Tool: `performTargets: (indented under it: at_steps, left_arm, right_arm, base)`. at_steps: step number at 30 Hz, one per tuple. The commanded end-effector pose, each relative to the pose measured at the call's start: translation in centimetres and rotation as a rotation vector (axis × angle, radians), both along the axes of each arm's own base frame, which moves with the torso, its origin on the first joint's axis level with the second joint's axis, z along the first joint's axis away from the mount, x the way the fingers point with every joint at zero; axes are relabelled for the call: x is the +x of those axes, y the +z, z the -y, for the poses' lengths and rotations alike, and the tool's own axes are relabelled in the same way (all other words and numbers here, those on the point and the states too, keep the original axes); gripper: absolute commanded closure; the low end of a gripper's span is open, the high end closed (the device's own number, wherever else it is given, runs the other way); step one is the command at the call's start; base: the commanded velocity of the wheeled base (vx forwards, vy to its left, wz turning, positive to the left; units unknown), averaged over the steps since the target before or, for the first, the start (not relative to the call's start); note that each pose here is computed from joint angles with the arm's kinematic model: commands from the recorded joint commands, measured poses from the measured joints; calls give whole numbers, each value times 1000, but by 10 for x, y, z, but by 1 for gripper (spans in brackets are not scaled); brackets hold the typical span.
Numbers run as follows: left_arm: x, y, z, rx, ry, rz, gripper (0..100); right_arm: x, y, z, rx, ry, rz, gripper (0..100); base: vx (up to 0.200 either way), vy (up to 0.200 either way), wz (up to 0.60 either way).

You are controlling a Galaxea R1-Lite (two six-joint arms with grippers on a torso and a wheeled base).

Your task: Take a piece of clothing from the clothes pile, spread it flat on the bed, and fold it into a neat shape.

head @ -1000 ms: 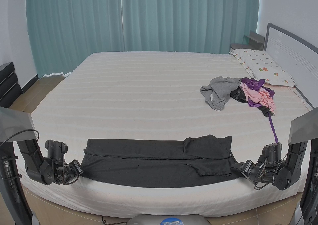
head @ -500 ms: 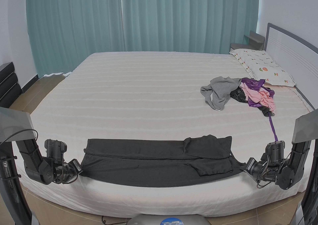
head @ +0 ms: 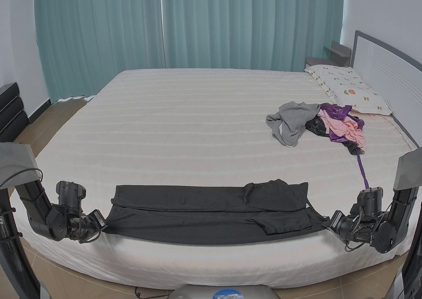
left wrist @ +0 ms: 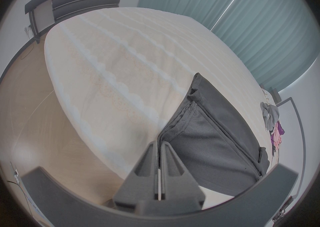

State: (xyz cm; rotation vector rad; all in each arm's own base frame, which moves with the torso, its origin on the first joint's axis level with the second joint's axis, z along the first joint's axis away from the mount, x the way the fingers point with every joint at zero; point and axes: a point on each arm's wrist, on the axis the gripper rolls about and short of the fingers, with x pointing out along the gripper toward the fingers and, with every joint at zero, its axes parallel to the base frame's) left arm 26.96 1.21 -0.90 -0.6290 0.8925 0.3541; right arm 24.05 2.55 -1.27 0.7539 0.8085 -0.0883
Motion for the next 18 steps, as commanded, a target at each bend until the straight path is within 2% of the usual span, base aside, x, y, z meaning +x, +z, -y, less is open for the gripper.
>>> performTargets:
  at_steps: [1,18]
  left_arm:
    - [-3,1,1,7,-10,-14,100]
    - [-14,-4,2,43,-80,-119,100]
  right_arm:
    - [-6,1,1,-18,18,-9,100]
    - [-18,-8,6,-94,73,-62,100]
  base:
    - [0,0,0]
    - [0,0,0]
